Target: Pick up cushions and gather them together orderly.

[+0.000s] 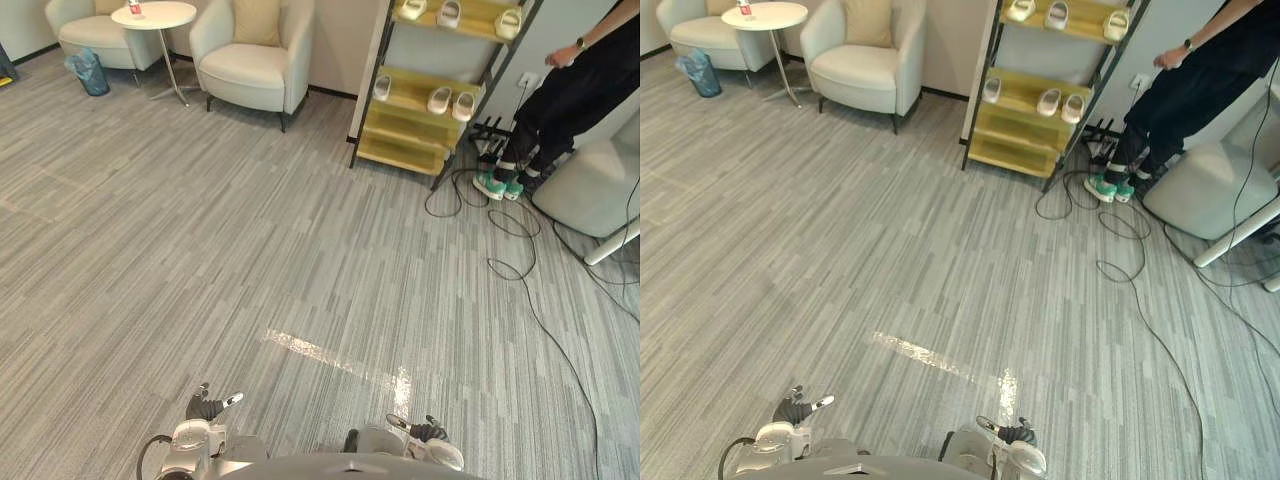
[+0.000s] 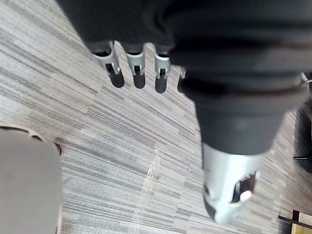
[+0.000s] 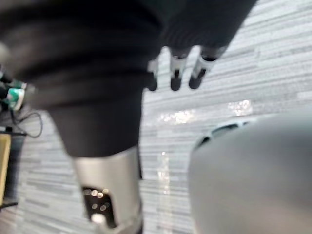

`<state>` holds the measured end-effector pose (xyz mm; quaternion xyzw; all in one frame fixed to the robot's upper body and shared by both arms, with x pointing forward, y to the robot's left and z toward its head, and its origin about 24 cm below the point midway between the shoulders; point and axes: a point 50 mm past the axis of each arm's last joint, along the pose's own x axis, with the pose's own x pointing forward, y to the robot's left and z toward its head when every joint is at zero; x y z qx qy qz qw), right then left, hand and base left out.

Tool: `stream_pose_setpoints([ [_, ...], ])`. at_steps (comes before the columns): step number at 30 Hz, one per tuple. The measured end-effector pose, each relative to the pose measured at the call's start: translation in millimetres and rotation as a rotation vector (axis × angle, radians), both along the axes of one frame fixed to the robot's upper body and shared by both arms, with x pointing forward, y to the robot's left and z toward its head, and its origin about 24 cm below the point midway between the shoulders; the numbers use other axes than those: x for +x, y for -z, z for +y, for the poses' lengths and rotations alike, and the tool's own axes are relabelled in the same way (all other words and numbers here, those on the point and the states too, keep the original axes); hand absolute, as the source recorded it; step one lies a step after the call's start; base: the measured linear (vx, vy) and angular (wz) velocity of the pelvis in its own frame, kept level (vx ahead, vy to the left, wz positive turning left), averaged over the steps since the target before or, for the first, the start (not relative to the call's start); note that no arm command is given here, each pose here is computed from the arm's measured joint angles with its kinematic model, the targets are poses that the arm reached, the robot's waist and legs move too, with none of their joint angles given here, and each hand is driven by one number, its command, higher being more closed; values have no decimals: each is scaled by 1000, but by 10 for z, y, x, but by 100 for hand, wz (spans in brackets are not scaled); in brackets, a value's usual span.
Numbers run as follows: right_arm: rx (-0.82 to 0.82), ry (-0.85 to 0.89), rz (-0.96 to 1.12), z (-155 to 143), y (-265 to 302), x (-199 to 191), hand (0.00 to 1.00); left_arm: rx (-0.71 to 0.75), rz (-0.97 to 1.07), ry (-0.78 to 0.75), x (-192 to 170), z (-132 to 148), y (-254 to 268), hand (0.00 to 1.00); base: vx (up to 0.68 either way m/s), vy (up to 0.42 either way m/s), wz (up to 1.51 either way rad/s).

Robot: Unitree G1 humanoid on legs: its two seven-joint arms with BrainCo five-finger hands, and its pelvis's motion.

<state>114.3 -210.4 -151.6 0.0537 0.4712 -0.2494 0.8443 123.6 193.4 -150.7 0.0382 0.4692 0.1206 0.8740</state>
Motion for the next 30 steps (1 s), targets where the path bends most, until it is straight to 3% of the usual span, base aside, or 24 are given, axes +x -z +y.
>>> stream_pose_setpoints([
  [6, -33, 19, 7, -155, -18, -32, 0, -57, 49, 4, -81, -231, 73, 0, 181, -284, 14],
  [11, -29, 23, 39, -151, 15, -119, 0, -72, -11, -29, -16, -210, 19, 0, 107, -164, 34],
  [30, -17, 40, 78, -141, 50, -211, 0, -34, -1, 46, 33, -134, 12, 0, 145, 51, 1],
])
